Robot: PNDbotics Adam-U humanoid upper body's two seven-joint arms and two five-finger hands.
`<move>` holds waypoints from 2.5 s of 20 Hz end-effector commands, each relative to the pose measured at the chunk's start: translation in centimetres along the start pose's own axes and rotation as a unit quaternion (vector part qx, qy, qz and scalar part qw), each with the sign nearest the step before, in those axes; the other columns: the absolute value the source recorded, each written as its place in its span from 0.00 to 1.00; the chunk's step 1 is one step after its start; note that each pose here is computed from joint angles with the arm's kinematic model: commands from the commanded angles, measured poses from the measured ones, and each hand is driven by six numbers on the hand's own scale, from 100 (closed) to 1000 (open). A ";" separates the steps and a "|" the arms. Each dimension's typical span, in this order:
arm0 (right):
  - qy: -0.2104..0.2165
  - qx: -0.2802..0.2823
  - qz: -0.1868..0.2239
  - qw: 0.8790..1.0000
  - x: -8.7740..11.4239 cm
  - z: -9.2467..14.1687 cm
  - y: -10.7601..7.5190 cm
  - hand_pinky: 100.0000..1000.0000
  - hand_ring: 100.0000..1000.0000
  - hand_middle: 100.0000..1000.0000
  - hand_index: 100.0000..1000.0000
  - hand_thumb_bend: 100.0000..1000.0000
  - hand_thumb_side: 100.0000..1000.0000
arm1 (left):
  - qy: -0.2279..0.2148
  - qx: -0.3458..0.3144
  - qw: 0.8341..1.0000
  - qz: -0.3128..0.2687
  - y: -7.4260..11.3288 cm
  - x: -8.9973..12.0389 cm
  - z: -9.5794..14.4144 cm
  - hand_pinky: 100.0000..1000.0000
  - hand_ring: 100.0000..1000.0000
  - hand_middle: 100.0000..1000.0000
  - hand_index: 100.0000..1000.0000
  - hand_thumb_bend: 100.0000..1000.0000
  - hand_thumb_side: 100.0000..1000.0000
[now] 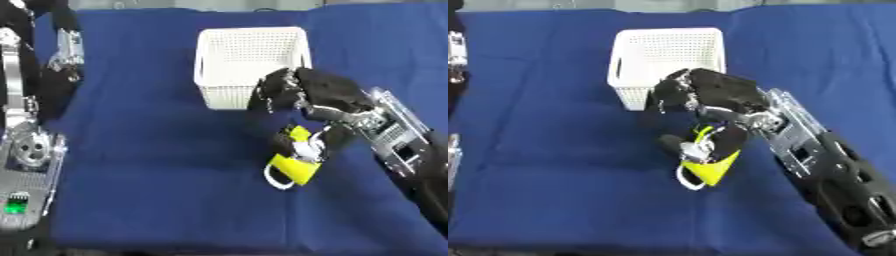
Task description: Pick up objects on the table and place them in the box.
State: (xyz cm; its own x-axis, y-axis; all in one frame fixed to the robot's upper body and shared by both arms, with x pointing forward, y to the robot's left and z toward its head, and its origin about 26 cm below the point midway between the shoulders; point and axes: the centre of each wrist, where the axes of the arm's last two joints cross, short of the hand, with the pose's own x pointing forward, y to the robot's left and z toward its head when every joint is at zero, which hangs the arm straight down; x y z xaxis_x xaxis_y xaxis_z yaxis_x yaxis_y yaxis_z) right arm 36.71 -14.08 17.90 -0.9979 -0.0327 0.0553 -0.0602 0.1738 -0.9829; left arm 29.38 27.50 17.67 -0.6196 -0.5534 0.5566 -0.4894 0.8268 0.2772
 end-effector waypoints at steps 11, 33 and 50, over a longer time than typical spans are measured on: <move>-0.085 0.098 0.044 0.991 0.6 0.3 -0.6 0.54 0.48 0.49 0.68 0.11 0.99 | -0.014 0.003 1.000 -0.003 0.4 0.4 -0.4 0.89 0.72 0.75 0.80 0.00 0.67; -0.055 0.134 0.039 0.989 -0.4 0.8 1.2 0.55 0.48 0.49 0.65 0.09 1.00 | -0.015 0.004 1.000 -0.002 0.4 0.4 -0.5 0.89 0.72 0.75 0.80 0.00 0.67; -0.046 0.156 0.037 0.986 -0.6 0.9 2.1 0.55 0.47 0.48 0.64 0.09 1.00 | -0.015 0.004 1.000 -0.001 0.4 0.4 -0.5 0.89 0.72 0.75 0.80 0.00 0.67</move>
State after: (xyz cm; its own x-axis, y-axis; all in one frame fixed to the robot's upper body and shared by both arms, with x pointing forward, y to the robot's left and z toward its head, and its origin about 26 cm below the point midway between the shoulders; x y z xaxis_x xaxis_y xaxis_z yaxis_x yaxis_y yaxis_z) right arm 37.15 -14.65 14.97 -0.9951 0.0543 0.0823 -0.0793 0.0554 -0.9953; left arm 29.38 27.50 17.67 -0.6196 -0.5534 0.5566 -0.4895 0.8268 0.2771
